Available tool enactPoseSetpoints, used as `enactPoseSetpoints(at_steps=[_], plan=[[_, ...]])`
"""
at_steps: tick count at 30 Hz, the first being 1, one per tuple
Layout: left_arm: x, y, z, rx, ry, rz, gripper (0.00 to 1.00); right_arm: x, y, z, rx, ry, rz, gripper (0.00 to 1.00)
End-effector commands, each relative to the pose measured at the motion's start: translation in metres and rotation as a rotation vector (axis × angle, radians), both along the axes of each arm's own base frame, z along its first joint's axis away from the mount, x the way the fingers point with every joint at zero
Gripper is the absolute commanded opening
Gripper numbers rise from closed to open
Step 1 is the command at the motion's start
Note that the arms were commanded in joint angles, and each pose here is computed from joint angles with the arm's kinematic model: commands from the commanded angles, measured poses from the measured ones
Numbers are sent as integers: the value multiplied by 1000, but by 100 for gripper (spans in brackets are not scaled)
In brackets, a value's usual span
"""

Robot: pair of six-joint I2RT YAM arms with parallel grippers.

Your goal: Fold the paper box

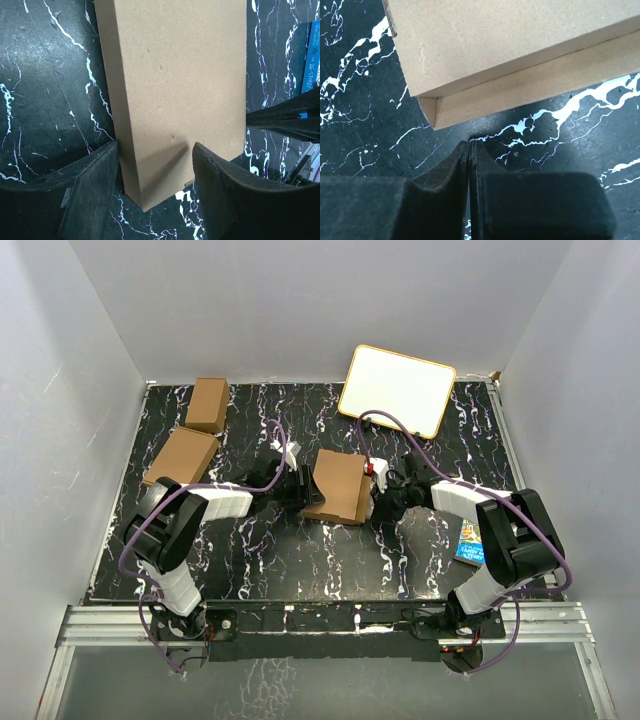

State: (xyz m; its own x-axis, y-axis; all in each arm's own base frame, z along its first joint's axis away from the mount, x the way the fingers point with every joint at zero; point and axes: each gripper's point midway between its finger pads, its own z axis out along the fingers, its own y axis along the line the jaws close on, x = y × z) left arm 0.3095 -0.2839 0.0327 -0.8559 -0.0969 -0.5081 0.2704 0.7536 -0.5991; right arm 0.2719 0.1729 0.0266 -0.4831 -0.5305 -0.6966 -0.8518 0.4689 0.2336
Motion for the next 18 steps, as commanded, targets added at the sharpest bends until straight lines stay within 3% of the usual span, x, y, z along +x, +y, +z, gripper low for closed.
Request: enactPoseSetpoints(at_steps=[1, 11, 18], plan=[[-24, 12, -32, 87, 118, -25, 60, 21, 15, 19, 77, -22, -44, 8], [-23, 8, -30, 70, 124, -35, 59, 3, 61, 38, 216, -3, 59, 8], [-24, 8, -27, 79, 99, -70, 59, -4, 66, 46, 242, -4, 113, 8]])
